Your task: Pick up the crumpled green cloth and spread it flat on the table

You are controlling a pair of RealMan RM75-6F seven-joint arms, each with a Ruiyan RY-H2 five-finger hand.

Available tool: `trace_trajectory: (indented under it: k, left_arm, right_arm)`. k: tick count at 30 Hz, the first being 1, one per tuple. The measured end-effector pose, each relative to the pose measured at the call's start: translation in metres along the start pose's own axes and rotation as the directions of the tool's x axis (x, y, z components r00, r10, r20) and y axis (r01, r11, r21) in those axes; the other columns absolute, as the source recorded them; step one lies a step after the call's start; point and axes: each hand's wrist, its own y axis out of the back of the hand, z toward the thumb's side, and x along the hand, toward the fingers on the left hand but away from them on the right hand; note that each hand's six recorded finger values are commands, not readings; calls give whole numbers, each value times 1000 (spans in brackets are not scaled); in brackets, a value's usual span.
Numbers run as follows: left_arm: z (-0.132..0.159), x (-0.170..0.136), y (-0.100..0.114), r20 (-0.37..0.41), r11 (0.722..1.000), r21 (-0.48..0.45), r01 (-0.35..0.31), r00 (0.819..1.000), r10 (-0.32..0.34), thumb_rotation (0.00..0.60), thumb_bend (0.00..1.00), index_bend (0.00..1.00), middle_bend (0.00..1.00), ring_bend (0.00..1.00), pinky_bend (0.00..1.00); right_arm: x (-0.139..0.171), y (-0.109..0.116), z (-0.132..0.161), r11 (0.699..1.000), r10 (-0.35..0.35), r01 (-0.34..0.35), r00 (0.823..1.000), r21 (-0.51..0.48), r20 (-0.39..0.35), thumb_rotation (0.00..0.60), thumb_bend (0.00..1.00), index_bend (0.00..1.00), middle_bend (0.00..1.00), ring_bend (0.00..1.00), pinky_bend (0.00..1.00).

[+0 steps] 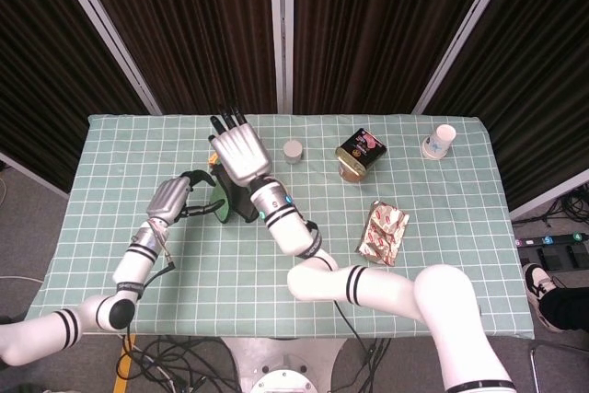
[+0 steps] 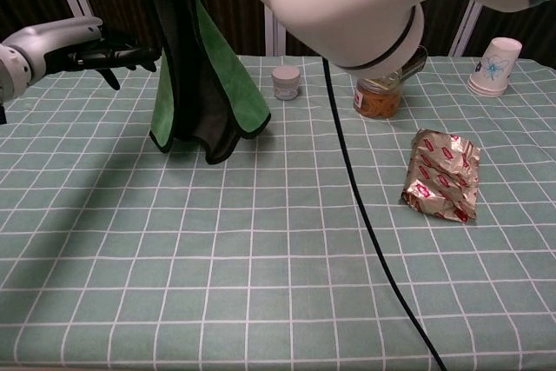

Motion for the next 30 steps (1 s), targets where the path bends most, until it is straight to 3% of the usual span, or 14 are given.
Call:
trace_trajectory:
  k: [7, 12, 23, 30]
  left_arm:
    - [4, 6, -8, -14, 998, 65, -1, 1000, 2, 164, 0, 330, 259, 196, 334]
    - [2, 13, -18, -41, 993, 119, -14, 999, 19, 234, 0, 330, 259, 196, 335]
    - [-4, 22, -39, -109, 990, 139, -16, 994, 31, 259, 0, 331, 259, 196, 339]
    - [-7, 26, -50, -139, 985, 171, -23, 989, 47, 410, 0, 334, 259, 196, 345]
  right_arm:
    - [-11, -3, 10, 1000, 1, 0, 999, -6, 36, 600, 452, 704, 176, 36, 0]
    - [-14, -1, 10, 998, 3, 0, 998, -56, 57, 600, 452, 702, 176, 36, 0]
    - [-14, 4, 6, 993, 5, 2, 998, -118, 61, 600, 453, 697, 176, 34, 0]
    - [-11, 9, 4, 989, 5, 3, 998, -147, 55, 600, 460, 696, 175, 35, 0]
